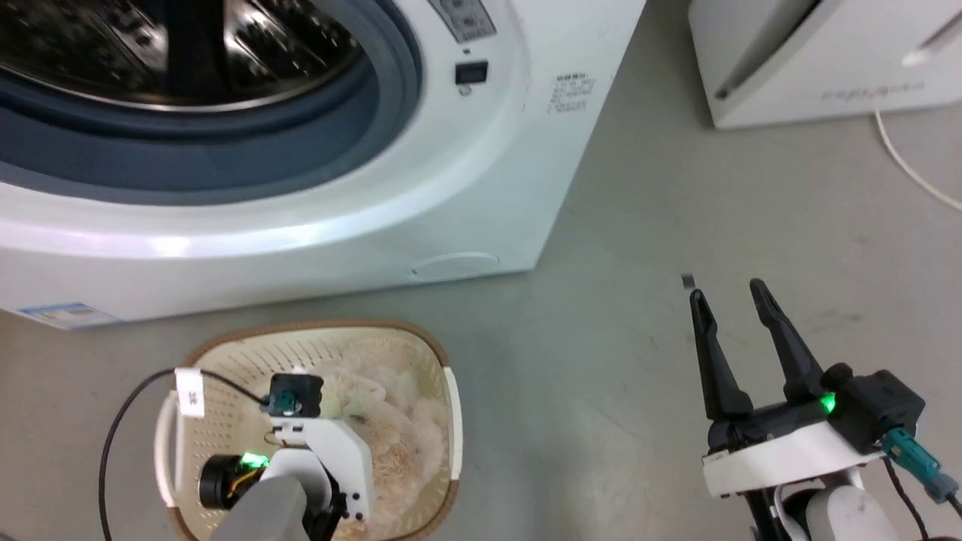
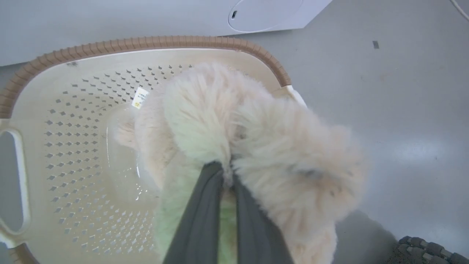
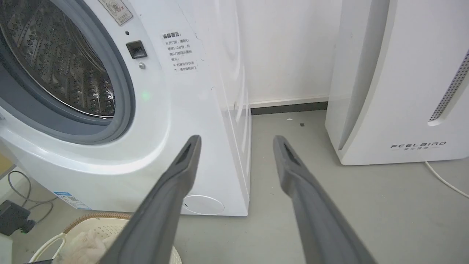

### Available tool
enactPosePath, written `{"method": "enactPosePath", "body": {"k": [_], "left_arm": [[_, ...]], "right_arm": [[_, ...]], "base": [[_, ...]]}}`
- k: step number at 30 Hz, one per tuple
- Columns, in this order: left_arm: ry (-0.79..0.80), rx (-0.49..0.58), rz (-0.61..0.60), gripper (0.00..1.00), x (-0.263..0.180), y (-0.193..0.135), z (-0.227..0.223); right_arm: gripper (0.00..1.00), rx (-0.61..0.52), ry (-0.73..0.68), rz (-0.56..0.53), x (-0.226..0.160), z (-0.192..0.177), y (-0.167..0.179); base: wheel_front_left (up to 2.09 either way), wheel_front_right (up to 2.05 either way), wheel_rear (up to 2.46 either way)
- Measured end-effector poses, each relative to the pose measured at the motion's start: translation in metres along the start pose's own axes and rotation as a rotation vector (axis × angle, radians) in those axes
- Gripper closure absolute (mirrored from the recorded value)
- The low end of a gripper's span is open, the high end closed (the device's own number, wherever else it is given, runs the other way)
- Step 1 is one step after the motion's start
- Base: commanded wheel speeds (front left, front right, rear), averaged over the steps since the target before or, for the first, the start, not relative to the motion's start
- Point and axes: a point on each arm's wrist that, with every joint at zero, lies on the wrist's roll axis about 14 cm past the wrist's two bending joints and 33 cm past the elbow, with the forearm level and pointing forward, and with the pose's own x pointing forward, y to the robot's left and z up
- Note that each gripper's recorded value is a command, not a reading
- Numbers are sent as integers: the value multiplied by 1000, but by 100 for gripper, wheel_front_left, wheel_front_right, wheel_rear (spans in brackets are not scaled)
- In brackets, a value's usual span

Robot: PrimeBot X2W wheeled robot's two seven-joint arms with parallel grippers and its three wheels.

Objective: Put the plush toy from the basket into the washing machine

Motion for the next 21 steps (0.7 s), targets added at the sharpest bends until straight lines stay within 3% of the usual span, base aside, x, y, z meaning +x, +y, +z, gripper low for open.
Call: {"method": "enactPosePath", "body": {"k": [21], "left_arm": [[-507,6,60,100,-108,21,78]], "right_arm": [[0,18,-111,97,-30,42,37]], "base": [[0,0,0]]}}
